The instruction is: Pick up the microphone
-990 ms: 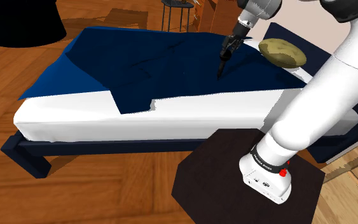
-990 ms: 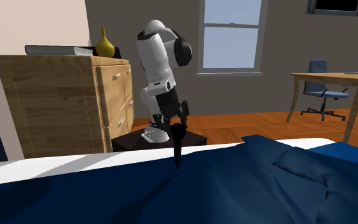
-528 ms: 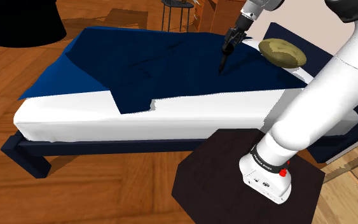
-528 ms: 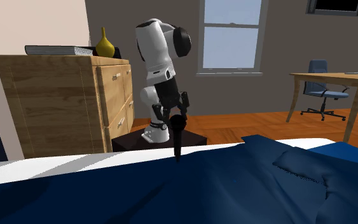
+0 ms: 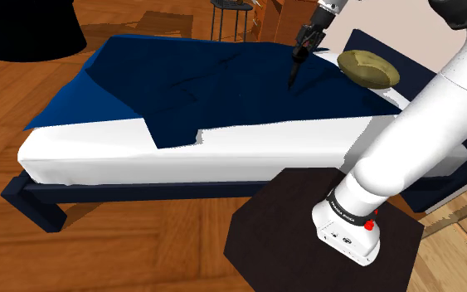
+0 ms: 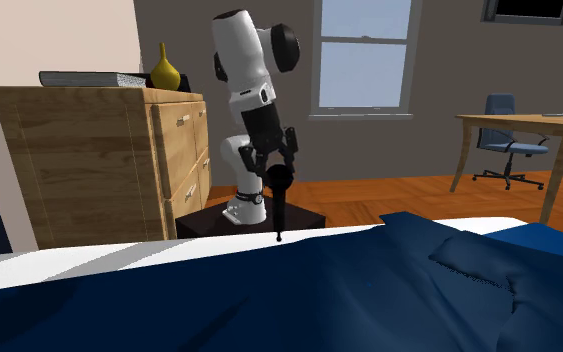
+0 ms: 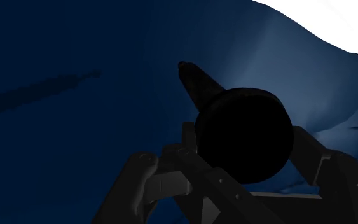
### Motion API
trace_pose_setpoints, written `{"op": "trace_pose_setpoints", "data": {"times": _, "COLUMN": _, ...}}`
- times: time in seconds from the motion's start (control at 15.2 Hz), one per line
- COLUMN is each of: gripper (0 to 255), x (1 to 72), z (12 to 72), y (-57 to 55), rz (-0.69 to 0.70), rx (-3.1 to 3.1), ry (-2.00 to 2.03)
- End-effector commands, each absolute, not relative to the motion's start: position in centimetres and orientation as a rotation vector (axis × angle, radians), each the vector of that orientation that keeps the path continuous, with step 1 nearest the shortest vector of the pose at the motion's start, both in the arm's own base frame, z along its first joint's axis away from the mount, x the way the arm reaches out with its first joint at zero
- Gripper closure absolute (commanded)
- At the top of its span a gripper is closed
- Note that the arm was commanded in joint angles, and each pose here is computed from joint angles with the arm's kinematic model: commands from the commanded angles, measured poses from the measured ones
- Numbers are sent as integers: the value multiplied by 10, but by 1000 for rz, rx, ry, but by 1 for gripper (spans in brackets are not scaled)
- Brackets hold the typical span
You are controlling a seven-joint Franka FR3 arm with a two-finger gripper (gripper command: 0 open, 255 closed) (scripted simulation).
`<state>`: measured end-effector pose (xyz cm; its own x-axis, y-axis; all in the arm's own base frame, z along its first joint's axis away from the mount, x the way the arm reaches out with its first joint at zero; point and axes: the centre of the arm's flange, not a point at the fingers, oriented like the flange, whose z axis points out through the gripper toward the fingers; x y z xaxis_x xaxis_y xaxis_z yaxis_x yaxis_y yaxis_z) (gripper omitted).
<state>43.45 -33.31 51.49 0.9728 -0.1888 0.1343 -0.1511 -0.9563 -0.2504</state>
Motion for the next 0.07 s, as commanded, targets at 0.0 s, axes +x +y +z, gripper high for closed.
{"op": "trace_pose_setpoints", "data": {"times": 0.0, "gripper": 255, "x": 434, "z": 519, "y": -332, "rz": -230, "rx": -2881, "ry": 252}}
